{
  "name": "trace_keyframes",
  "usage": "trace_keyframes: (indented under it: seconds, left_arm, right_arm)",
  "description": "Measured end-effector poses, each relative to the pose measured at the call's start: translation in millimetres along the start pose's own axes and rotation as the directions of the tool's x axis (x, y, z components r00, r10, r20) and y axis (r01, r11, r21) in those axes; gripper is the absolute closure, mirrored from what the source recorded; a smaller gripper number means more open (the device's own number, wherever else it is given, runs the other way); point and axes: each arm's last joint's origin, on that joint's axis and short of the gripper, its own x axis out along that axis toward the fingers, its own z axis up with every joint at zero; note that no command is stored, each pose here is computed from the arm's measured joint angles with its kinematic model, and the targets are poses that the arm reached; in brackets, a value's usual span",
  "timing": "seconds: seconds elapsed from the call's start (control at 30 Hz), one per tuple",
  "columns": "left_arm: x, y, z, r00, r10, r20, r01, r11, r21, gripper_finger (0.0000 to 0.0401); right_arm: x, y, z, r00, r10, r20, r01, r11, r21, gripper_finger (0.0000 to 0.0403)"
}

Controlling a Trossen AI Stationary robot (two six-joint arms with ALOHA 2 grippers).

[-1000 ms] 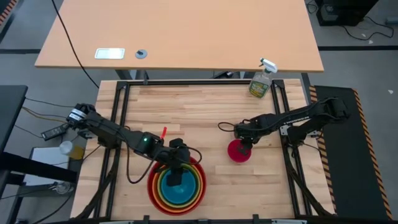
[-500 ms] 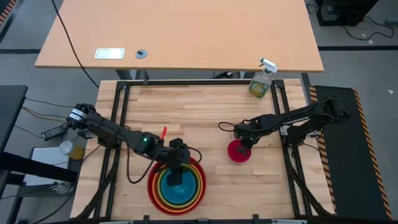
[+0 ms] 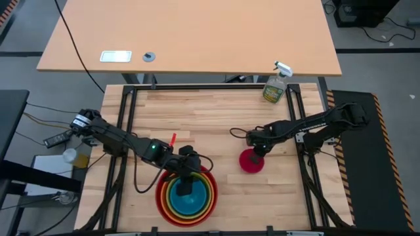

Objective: Nest bowls inside each other
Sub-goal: Stack the pink bowl on top of the blue bowl

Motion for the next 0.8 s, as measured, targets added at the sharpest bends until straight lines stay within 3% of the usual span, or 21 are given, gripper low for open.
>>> trace_keyframes:
  seconds: [0.33,0.8]
  left_arm:
    - [-1,0,0,1.000,-0.001,0.001,0.001,1.000,0.008,0.0221]
    - [-32,6,3,0.996,0.045,0.080,-0.047,0.999,0.025,0.0221]
  right_arm:
    - [-9,10,8,0.997,0.058,0.045,-0.058,0.998,0.002,0.0370]
    - [-29,35,20,0.972,0.179,0.154,-0.182,0.983,0.006,0.0370]
